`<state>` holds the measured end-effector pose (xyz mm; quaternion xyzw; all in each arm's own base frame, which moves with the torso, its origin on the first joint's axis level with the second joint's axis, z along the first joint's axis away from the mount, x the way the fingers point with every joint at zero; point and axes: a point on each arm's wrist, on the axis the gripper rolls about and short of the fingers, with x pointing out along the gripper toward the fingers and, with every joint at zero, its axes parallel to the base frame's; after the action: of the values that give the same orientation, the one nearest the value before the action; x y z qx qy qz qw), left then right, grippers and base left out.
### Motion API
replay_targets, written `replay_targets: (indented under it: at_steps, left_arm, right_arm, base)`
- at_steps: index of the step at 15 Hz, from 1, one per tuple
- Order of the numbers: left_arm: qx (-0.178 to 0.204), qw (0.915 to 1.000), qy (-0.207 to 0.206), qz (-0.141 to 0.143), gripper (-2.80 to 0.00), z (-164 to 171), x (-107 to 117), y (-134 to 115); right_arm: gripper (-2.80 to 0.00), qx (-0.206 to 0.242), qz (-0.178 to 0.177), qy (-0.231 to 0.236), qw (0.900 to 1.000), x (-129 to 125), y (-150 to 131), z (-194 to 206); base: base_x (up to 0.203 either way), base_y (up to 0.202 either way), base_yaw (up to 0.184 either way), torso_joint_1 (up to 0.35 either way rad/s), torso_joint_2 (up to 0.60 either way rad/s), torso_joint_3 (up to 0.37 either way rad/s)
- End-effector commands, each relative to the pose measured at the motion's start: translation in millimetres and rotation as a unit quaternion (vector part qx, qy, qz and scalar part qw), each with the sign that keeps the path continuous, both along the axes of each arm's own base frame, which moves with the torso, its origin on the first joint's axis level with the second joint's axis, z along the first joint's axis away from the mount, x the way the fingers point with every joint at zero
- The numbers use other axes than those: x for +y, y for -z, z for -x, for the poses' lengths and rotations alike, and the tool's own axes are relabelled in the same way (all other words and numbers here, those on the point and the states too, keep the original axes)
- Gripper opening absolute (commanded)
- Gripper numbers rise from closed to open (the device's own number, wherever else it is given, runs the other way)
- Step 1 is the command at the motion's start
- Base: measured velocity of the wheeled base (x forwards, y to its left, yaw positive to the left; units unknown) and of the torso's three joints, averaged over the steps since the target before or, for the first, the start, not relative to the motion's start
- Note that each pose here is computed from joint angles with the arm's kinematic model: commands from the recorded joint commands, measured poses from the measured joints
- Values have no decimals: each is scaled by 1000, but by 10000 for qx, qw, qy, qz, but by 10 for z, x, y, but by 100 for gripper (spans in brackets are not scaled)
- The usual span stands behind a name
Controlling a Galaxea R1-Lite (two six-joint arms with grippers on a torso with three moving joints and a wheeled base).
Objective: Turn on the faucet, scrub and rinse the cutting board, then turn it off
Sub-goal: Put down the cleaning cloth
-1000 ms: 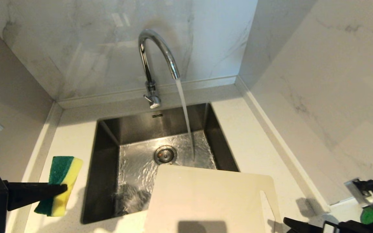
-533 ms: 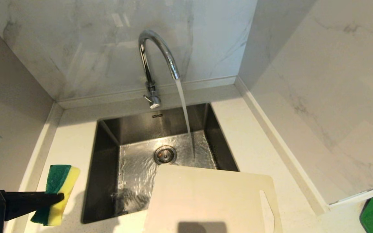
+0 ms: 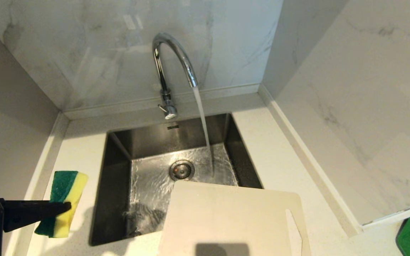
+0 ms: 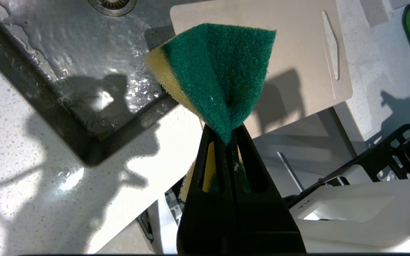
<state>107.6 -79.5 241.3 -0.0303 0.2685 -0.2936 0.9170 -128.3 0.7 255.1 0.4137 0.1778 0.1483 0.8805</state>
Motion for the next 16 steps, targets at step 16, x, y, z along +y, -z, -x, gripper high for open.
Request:
replay_targets:
  at_steps: [16]
  left_arm:
    - [-15,10000,-16,3,-280,31,25,7]
  right_arm:
    - [-280,-333,360,1243,9910,69,466,255]
  base:
    - [0,0,0,0,0,0]
